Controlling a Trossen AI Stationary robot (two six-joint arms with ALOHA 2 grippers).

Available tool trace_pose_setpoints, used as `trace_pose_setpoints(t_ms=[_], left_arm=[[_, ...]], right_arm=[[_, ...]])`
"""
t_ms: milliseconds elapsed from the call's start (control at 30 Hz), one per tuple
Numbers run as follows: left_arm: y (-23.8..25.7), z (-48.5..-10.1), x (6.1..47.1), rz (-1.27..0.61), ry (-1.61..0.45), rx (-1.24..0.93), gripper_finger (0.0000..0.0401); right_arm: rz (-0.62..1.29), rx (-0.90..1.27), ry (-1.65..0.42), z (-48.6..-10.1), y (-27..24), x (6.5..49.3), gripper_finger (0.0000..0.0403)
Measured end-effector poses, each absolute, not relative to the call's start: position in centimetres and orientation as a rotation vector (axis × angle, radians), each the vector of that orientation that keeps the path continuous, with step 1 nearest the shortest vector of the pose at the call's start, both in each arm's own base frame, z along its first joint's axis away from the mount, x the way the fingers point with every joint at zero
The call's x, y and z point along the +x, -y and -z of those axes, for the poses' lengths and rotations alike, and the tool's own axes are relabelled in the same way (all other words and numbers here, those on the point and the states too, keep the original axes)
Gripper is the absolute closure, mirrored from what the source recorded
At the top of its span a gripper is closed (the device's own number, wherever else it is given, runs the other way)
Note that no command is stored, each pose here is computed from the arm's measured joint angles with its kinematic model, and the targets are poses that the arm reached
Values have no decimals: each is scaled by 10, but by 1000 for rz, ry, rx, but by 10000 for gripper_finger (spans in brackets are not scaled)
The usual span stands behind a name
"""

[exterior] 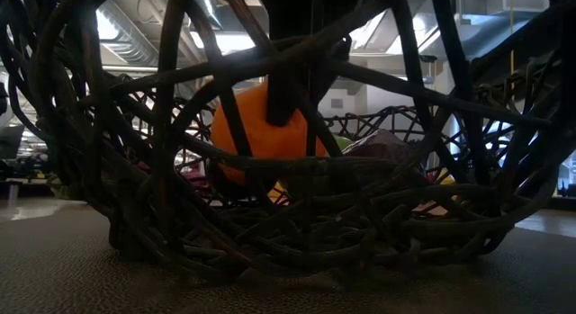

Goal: Build produce basket
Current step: Put the orange into the mesh basket

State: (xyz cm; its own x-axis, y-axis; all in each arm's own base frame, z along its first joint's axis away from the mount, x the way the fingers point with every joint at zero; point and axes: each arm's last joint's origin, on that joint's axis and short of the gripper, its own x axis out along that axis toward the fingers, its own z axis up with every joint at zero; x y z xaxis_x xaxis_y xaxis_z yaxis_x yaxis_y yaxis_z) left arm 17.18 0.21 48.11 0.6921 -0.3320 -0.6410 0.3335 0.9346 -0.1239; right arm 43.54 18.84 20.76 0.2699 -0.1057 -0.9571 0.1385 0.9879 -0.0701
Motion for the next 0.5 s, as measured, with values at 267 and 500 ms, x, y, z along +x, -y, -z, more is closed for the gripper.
trace_pose_setpoints(t_ms=[267, 500], left_arm=[[-2, -481, 172, 370, -717, -1, 325], [-2, -481, 172, 369, -718, -4, 325]], right_arm=[[155, 21, -1318, -194, -190, 438, 141], [173, 87, -1335, -194, -187, 439, 137]])
